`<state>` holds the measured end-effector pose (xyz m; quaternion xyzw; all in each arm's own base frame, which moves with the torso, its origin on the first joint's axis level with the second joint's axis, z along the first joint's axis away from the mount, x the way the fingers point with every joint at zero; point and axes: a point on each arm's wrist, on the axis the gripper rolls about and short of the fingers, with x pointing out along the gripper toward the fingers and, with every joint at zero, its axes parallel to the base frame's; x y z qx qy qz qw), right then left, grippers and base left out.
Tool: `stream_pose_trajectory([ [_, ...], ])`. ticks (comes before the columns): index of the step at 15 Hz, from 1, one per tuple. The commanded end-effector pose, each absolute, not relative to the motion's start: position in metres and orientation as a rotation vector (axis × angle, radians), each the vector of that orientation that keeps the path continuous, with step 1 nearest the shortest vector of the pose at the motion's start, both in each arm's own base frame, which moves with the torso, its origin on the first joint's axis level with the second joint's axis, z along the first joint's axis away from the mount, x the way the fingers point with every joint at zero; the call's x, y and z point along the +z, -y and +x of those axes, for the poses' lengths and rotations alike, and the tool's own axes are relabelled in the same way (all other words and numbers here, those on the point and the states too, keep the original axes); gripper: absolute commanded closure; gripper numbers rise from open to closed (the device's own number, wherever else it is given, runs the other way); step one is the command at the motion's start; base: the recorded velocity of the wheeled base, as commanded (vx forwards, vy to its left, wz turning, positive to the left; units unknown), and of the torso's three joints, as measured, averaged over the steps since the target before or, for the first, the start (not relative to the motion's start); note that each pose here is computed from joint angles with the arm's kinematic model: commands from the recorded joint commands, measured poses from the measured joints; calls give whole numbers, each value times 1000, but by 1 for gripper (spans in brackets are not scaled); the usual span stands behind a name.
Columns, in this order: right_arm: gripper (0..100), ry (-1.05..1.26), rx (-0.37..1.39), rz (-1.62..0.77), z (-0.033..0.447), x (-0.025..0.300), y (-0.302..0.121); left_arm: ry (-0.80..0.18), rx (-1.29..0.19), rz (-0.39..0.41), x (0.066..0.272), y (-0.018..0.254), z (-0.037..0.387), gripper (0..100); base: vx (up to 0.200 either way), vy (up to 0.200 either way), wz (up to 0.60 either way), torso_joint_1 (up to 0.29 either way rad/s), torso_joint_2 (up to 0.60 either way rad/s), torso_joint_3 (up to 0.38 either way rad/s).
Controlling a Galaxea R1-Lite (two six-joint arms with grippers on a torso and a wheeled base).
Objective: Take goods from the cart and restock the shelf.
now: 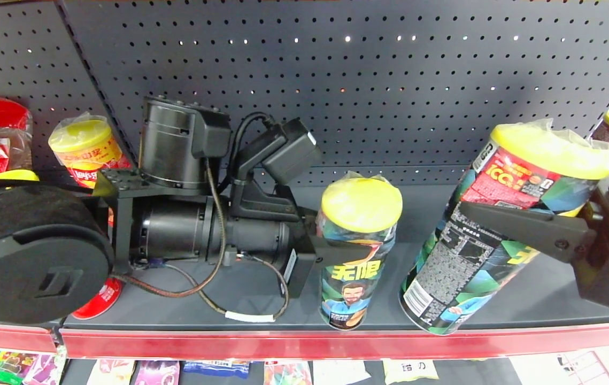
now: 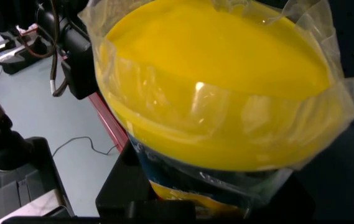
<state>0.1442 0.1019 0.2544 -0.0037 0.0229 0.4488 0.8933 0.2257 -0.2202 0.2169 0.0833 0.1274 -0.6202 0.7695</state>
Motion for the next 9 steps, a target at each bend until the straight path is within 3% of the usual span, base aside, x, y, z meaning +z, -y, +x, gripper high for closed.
stream_pose_trajectory([
  [1, 100, -49, 933, -8, 144, 254, -102, -299, -1345, 181, 215, 214, 220, 100, 0, 0, 0, 0, 0, 0],
  [4, 100, -54, 933, -9, 146, 253, -103, -298, -1344, 181, 215, 214, 220, 100, 0, 0, 0, 0, 0, 0],
  [5, 100, -54, 933, -9, 146, 253, -103, -298, -1344, 181, 215, 214, 220, 0, 0, 0, 0, 0, 0, 0],
  [9, 100, -56, 933, -9, 146, 253, -103, -283, -1337, 179, 215, 214, 221, 0, 0, 0, 0, 0, 0, 0],
])
